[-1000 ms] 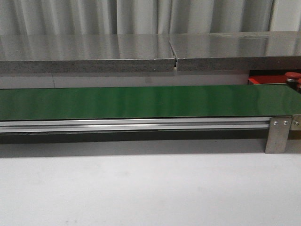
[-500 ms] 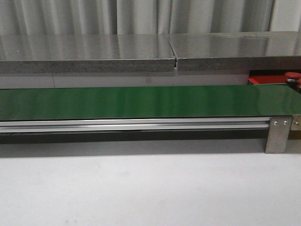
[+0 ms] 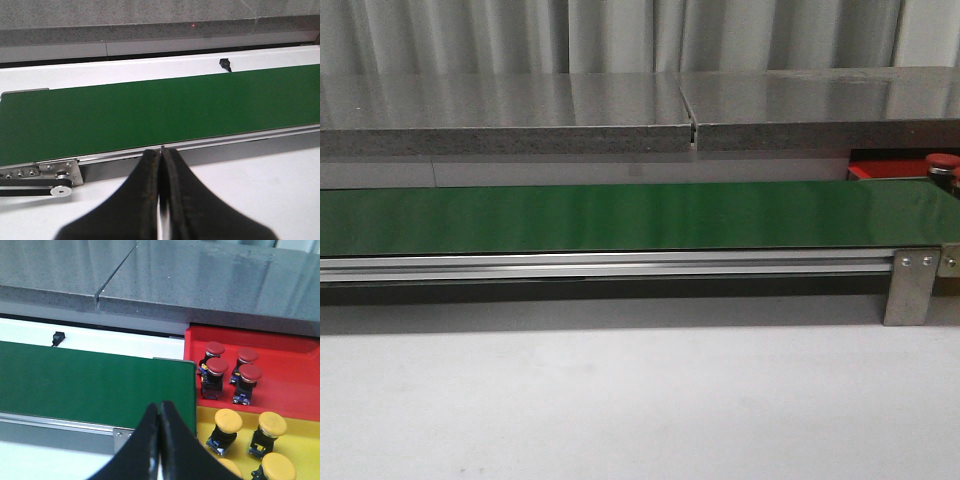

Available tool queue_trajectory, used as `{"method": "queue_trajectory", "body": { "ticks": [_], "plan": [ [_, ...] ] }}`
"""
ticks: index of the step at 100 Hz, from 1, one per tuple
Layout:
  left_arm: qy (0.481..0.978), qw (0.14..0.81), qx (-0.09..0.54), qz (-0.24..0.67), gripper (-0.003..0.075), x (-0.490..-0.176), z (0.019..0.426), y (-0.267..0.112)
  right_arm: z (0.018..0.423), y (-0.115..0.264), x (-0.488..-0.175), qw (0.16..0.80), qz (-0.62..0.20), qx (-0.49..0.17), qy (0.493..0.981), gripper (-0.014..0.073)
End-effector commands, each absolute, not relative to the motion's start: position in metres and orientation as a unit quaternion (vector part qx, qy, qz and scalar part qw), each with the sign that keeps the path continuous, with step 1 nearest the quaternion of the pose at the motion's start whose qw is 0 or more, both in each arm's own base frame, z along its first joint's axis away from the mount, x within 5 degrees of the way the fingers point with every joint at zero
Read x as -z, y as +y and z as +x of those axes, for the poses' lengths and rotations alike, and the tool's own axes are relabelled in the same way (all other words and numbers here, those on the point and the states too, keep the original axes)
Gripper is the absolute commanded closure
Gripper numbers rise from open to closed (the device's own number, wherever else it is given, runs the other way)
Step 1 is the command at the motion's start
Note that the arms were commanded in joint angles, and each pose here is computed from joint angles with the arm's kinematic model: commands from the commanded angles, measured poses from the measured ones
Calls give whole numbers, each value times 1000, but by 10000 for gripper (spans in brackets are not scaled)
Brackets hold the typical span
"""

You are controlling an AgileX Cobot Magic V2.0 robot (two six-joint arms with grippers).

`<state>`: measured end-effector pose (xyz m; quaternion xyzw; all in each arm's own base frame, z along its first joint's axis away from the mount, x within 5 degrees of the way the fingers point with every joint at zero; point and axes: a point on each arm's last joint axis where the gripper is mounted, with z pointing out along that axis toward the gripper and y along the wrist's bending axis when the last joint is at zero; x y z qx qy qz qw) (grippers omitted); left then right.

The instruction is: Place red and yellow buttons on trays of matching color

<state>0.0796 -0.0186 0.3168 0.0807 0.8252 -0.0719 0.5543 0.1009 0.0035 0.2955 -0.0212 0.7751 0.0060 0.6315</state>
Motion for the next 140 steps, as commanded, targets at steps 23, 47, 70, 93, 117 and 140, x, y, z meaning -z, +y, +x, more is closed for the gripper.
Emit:
{"method": "queue_trajectory", "body": {
  "ticks": [23, 47, 70, 93, 117, 140],
  "plan": [
    [800, 589, 81, 75, 739, -331, 82, -19, 92, 1, -274, 726, -6, -1, 688, 661],
    [800, 589, 81, 75, 739, -331, 82, -19, 82, -3, -251, 730, 9, 17, 683, 661],
    [800, 589, 81, 75, 739, -331, 82, -19, 69, -3, -221, 732, 6, 26, 681, 661],
    [800, 589, 81, 75, 739, -331, 82, -19, 59, -3, -204, 716, 9, 28, 697, 661],
    [801, 588, 81, 76, 739, -331, 82, -20, 55, -3, -203, 718, 11, 30, 695, 661],
    [801, 588, 81, 76, 739, -331, 82, -20, 55, -3, -203, 720, 11, 29, 693, 661]
  ]
}}
